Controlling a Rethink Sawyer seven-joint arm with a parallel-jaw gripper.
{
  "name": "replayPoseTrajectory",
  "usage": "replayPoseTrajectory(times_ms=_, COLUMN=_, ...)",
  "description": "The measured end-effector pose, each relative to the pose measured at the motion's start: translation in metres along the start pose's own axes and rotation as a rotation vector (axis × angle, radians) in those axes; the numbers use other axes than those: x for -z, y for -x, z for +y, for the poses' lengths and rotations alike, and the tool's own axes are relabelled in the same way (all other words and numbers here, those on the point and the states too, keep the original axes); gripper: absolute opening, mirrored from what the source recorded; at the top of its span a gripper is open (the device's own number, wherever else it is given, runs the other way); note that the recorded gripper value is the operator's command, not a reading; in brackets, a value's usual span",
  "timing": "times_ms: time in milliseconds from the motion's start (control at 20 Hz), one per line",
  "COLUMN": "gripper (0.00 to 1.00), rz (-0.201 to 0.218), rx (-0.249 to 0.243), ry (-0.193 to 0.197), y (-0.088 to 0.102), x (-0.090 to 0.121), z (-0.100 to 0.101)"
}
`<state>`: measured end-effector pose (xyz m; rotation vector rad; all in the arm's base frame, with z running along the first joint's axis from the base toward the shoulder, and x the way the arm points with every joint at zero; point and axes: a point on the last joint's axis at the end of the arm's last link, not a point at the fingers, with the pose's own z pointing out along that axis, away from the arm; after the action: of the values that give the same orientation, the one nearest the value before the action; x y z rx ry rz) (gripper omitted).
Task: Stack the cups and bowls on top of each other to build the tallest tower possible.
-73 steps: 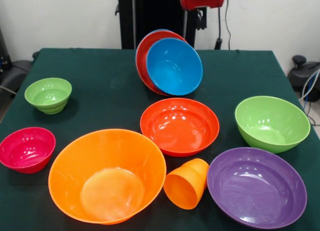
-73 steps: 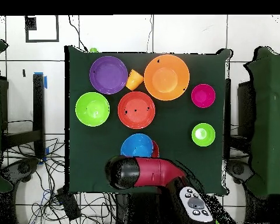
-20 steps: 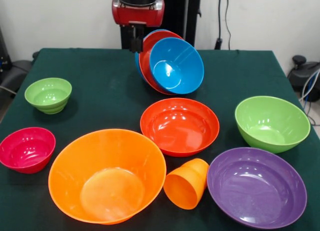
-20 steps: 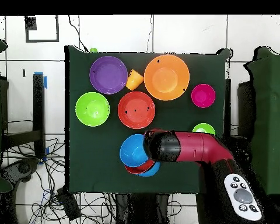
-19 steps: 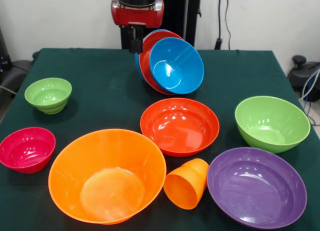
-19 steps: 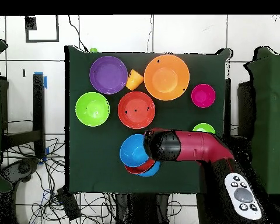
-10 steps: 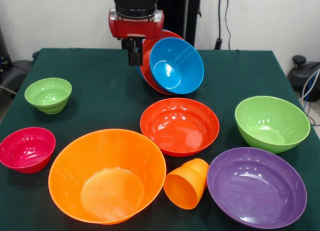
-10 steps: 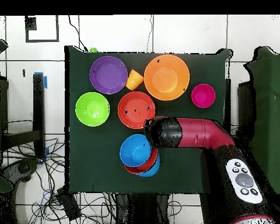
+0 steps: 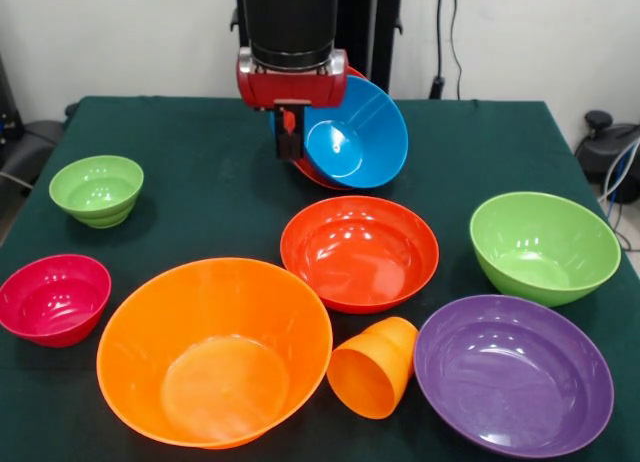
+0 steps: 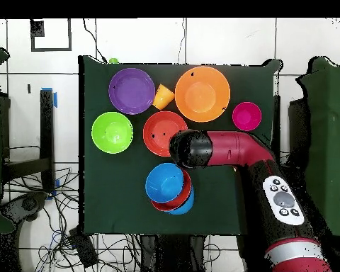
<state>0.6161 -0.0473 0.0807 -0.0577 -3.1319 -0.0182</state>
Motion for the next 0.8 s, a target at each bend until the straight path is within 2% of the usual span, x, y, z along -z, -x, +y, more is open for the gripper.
replayPoseTrajectory(times_ms=400, gripper=0.0, rz=0.021, rx=0.013, ry=0.004, y=-0.008, x=-0.011, z=0.003)
replayPoseTrajectory(times_ms=750, gripper=0.0, rz=0.009, rx=0.078, ry=-0.04, y=-0.017, x=-0.018, z=-0.003)
replayPoseTrajectory(times_ms=800, gripper=1.0, rz=0.008, rx=0.085, ry=-0.045, y=-0.018, x=-0.019, z=-0.004)
